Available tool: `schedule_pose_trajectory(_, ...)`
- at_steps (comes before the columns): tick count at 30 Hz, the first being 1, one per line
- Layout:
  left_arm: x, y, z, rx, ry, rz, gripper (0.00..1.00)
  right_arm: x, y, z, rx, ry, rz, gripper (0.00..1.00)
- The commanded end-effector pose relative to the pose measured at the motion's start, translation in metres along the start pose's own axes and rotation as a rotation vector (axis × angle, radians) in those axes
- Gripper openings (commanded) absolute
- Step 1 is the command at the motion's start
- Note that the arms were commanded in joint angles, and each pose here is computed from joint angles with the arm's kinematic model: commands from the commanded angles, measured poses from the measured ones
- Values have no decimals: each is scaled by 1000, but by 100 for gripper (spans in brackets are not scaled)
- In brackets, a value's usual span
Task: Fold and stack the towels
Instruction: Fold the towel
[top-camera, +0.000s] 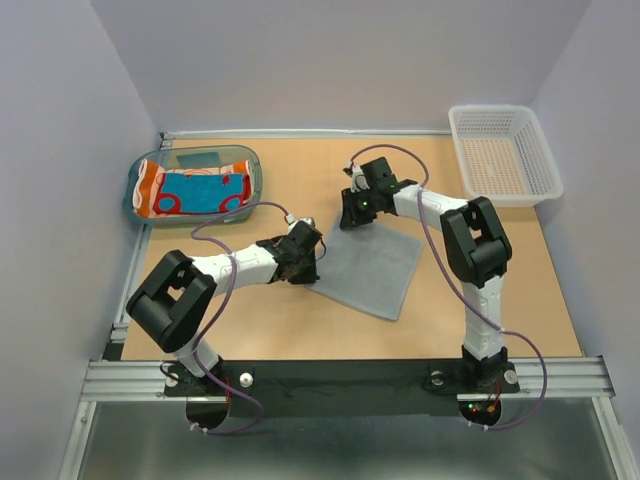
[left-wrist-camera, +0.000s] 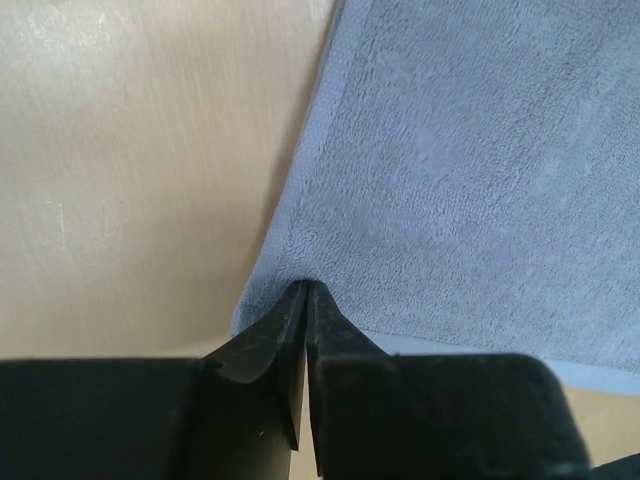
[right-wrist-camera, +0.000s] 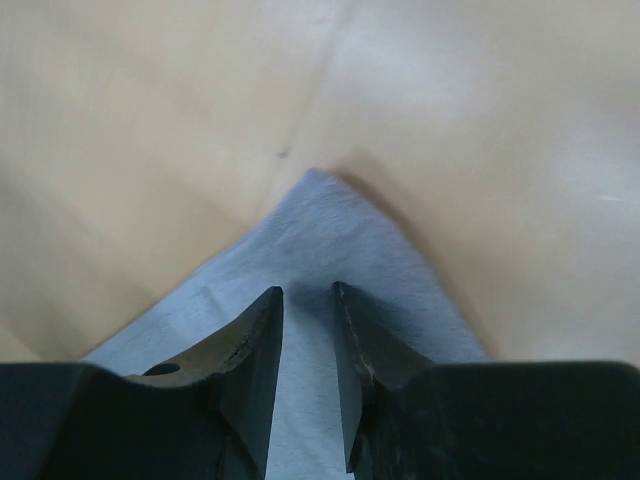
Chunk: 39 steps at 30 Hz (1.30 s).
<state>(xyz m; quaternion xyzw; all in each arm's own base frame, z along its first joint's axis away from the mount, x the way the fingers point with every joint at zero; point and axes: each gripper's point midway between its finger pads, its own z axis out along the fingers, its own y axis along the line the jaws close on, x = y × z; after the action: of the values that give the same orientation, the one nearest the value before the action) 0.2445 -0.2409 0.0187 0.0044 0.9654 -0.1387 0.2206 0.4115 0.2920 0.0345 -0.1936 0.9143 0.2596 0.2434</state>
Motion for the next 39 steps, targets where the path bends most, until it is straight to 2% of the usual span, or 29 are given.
schedule_pose_trajectory(1, 52, 35, 14, -99, 150, 0, 13, -53, -39, -19, 47, -147, 4, 33)
schedule_pose_trajectory(6, 56, 38, 16, -106, 163, -4, 13, -70, -78, -33, 123, -197, 30, 33)
schedule_pose_trajectory(11, 49, 33, 13, -96, 145, -4, 14, -79, -62, -70, 124, -250, 11, 33)
schedule_pose_trajectory(14, 45, 30, 13, -92, 139, -3, 14, -56, -48, -91, 100, -243, 49, 33)
schedule_pose_trajectory(15, 44, 29, 13, -89, 138, -1, 14, -31, -49, -90, 104, -200, 79, 33)
schedule_pose_trajectory(17, 42, 28, 12, -90, 130, -3, 14, -20, -37, -105, 78, -207, 96, 33)
schedule_pose_trajectory(18, 43, 29, 11, -93, 131, -2, 14, 6, -38, -101, 73, -159, 123, 33)
schedule_pose_trajectory(21, 44, 32, 10, -102, 132, -1, 14, 36, -38, -109, 96, -132, 170, 33)
schedule_pose_trajectory(22, 44, 32, 10, -102, 132, -1, 14, 33, -40, -112, 113, -147, 171, 33)
schedule_pose_trajectory(26, 49, 38, 10, -118, 137, -5, 14, 62, -67, -113, 200, -115, 244, 33)
schedule_pose_trajectory(32, 58, 47, 13, -145, 152, -9, 14, 71, -128, -124, 347, -139, 375, 33)
schedule_pose_trajectory(35, 64, 51, 14, -152, 167, -12, 14, 77, -169, -141, 434, -170, 464, 32)
schedule_pose_trajectory(39, 65, 51, 13, -145, 169, -13, 14, 82, -201, -157, 497, -196, 548, 33)
